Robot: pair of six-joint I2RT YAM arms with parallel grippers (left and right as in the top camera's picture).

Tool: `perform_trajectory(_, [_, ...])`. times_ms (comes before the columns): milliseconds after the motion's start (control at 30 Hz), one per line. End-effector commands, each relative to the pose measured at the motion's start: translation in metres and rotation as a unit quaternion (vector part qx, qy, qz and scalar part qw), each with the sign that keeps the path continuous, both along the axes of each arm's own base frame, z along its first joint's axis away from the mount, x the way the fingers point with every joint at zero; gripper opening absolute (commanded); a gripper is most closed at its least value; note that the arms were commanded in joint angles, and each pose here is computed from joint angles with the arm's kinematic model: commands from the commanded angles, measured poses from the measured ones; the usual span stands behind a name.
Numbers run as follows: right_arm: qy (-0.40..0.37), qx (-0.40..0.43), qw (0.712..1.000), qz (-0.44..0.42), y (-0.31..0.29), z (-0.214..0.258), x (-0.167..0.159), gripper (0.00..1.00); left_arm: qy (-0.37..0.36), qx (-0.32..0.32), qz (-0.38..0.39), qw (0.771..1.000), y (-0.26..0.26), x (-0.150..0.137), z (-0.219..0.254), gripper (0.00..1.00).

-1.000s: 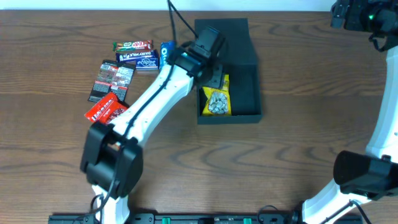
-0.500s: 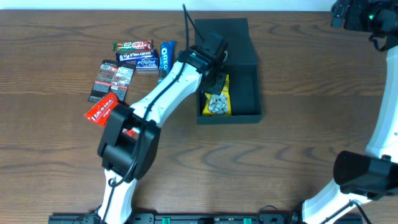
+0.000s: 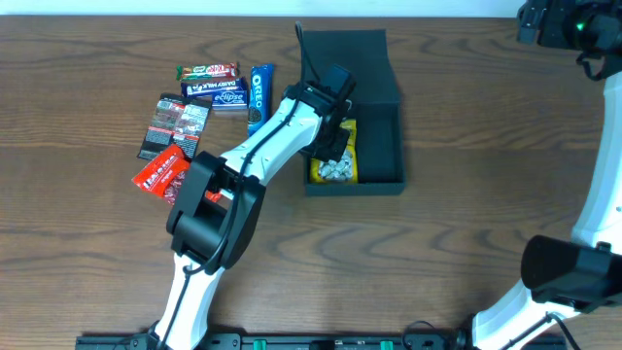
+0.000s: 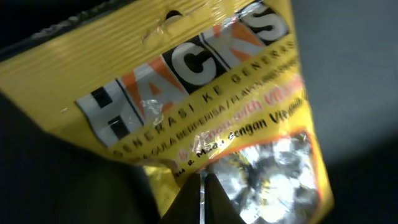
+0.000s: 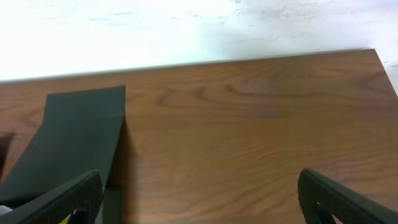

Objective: Pack container
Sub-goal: 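Open the left gripper and withdraw it toward the snacks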

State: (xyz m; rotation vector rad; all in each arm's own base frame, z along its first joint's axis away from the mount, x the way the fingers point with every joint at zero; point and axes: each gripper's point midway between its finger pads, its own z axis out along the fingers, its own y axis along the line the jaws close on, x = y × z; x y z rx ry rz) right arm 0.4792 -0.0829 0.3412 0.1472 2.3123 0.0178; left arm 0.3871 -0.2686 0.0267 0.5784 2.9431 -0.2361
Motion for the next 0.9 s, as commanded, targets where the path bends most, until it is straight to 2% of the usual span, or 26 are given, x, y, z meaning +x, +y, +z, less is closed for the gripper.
perform_trajectory(0, [-0.003,-0.001,1.000,0.001,-0.002,0.003,-0.003,0.99,-0.001,0.030,-0.004,1.000,0.009,0.002,-0.012,0.06])
perform_trajectory(100, [-0.004,-0.001,1.000,0.001,-0.002,0.003,-0.003,0.99,-0.017,0.020,-0.003,1.000,0.005,0.009,0.001,0.05])
perform_trajectory(200, [-0.006,-0.002,1.000,0.001,-0.002,0.004,-0.002,0.99,-0.054,-0.003,-0.002,0.999,-0.004,0.023,0.033,0.06])
perform_trajectory(367, [-0.005,-0.001,1.000,0.001,-0.002,0.004,-0.002,0.99,-0.157,-0.051,0.007,0.986,-0.014,0.050,0.130,0.06])
perform_trajectory(433, [-0.005,-0.001,1.000,0.001,-0.002,0.004,-0.002,0.99,-0.208,-0.039,0.025,0.977,-0.001,0.057,0.167,0.06])
perform_trajectory(533, [-0.005,-0.001,1.000,0.001,-0.002,0.004,-0.002,0.99,-0.262,0.042,0.095,0.959,0.057,0.061,0.204,0.06])
perform_trajectory(600, [-0.005,-0.001,1.000,0.001,-0.002,0.004,-0.002,0.99,-0.241,0.078,0.145,0.956,0.094,0.052,0.205,0.06])
perform_trajectory(667, [-0.005,-0.001,1.000,0.001,-0.002,0.004,-0.002,0.99,-0.186,0.092,0.219,0.953,0.134,0.037,0.197,0.06])
perform_trajectory(767, [-0.006,-0.001,1.000,0.002,-0.002,0.004,-0.002,0.99,-0.124,0.122,0.304,0.937,0.184,0.016,0.185,0.06])
perform_trajectory(867, [-0.006,0.001,1.000,0.003,-0.001,0.004,-0.002,0.99,-0.094,0.144,0.326,0.930,0.209,0.000,0.173,0.06])
